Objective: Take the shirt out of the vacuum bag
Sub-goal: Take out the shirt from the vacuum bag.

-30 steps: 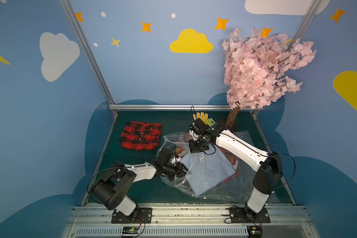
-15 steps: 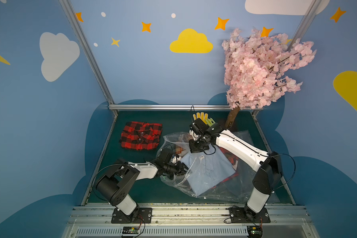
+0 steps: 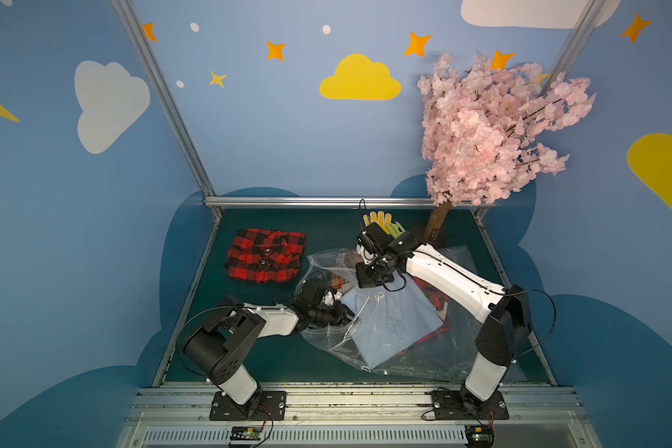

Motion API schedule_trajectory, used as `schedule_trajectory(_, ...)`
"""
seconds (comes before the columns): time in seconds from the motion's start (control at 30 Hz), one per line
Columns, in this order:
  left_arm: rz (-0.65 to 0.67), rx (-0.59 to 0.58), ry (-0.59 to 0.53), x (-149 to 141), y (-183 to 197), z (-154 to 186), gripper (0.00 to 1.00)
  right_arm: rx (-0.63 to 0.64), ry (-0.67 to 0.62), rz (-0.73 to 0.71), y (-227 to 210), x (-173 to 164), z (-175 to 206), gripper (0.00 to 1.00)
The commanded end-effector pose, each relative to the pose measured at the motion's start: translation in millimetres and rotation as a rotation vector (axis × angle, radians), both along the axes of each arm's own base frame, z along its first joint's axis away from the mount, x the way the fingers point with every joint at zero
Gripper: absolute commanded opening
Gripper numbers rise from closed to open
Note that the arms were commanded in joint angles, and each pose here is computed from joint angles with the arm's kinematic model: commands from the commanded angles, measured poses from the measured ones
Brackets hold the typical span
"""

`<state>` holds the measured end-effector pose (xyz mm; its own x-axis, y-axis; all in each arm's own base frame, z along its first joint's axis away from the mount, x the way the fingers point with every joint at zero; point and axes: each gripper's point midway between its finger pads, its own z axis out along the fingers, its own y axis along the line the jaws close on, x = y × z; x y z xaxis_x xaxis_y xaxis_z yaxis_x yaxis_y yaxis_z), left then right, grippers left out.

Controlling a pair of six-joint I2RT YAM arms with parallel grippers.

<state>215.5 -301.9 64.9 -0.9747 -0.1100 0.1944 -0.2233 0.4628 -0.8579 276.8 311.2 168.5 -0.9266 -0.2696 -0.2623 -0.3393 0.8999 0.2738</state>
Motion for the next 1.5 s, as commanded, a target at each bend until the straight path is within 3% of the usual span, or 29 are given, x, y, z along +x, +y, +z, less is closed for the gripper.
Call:
schedule_trajectory(0.0, -0.013, -0.055, -0.078, 8, -9, 26, 0.35, -0.020, 0.011, -0.006, -1, -1, -7, 0.00)
schedule_trajectory(0.33, -0.072, 0.006, -0.111, -4, 1, 32, 0.03, -0.031, 0.000, -0.013, -5, 0, -6, 0.00)
schedule_trajectory(0.43, -0.095, 0.078, -0.135, -10, 12, 38, 0.03, -0.047, -0.003, -0.024, -9, 2, -8, 0.00)
schedule_trajectory(0.63, -0.095, 0.114, -0.163, -15, 28, 53, 0.03, -0.075, 0.010, -0.040, -14, 2, -18, 0.00)
schedule_trajectory(1.1, -0.058, 0.140, -0.214, -9, 54, 82, 0.03, -0.136, 0.023, -0.066, -27, 4, -32, 0.00)
schedule_trajectory(1.27, -0.061, 0.083, -0.235, -5, 49, 98, 0.03, -0.144, 0.032, -0.071, -29, 4, -37, 0.00)
schedule_trajectory(1.47, -0.076, 0.083, -0.219, -1, 44, 88, 0.03, -0.142, 0.044, -0.065, -28, 3, -42, 0.00)
